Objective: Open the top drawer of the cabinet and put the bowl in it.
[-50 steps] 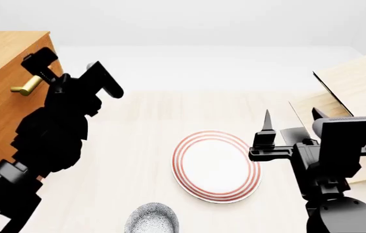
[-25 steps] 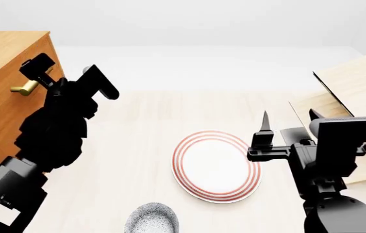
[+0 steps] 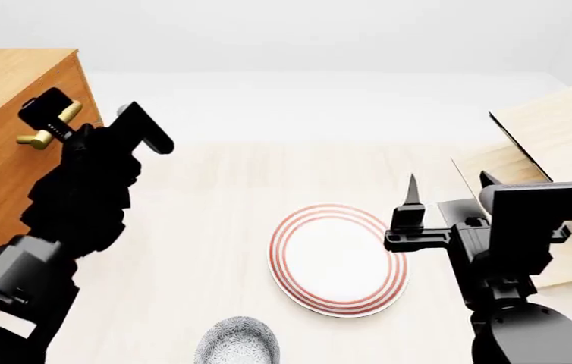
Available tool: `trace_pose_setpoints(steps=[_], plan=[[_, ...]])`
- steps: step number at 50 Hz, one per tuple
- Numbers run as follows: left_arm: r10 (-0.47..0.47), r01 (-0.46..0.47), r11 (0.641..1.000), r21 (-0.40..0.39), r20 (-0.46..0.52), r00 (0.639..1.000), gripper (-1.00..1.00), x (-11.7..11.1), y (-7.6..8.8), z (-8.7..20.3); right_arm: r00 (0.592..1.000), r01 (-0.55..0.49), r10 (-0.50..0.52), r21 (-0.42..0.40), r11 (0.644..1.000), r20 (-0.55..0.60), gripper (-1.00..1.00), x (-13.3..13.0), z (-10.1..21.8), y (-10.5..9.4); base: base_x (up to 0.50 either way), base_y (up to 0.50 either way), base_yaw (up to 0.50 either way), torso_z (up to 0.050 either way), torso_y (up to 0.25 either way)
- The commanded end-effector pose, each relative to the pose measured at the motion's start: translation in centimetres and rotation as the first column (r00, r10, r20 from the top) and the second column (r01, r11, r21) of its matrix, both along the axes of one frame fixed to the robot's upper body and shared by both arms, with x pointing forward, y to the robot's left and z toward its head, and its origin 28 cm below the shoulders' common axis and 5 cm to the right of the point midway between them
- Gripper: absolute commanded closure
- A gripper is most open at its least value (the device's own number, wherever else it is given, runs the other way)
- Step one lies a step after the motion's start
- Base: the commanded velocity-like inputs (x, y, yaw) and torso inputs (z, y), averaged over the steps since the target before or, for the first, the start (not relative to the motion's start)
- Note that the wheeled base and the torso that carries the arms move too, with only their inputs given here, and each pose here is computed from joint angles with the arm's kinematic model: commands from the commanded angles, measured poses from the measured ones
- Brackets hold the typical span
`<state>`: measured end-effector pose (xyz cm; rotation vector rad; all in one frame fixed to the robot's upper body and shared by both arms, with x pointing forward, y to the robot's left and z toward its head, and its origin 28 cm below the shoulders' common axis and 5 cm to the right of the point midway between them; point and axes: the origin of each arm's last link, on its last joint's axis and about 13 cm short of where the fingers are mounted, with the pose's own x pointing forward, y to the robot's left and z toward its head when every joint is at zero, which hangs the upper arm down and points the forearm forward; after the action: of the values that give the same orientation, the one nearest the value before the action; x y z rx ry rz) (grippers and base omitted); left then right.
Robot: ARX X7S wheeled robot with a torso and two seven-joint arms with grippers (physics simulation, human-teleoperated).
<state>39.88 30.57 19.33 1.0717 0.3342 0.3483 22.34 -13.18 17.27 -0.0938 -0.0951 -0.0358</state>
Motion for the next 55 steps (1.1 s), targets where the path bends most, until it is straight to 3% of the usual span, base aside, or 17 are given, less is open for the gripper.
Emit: trace_pose_setpoints(steps=[1, 31, 53, 54, 55], plan=[[0.035, -0.036, 0.999, -0.015, -0.009, 0.999, -1.0, 0.3, 0.5, -0.2, 1.0, 0.002, -0.002, 0.001, 1.0, -0.005, -1.0, 0.2, -0.2, 0.0, 0.0, 0.0, 0.0, 0.0, 0.0], [0.136, -0.136, 0.991, -0.019, -0.012, 0.991, -1.0, 0.6, 2.3, -0.4, 1.0, 0.006, -0.005, 0.005, 1.0, -0.011, -1.0, 0.3, -0.5, -0.1, 0.0, 0.0, 0.0, 0.0, 0.0], [0.16, -0.161, 0.987, -0.031, -0.017, 0.987, -1.0, 0.4, 2.7, -0.4, 1.0, 0.002, -0.002, 0.004, 1.0, -0.014, -1.0, 0.4, -0.5, 0.1, 0.0, 0.0, 0.0, 0.0, 0.0], [0.16, -0.16, 0.987, -0.032, -0.017, 0.987, 1.0, 0.4, 2.7, -0.4, 1.0, 0.003, -0.002, 0.004, 1.0, -0.015, -1.0, 0.4, -0.5, 0.1, 0.0, 0.0, 0.0, 0.0, 0.0], [0.159, -0.16, 0.987, -0.034, -0.017, 0.987, 1.0, 0.4, 2.7, -0.4, 1.0, 0.002, -0.002, 0.004, 1.0, -0.015, -1.0, 0.4, -0.5, 0.1, 0.0, 0.0, 0.0, 0.0, 0.0]])
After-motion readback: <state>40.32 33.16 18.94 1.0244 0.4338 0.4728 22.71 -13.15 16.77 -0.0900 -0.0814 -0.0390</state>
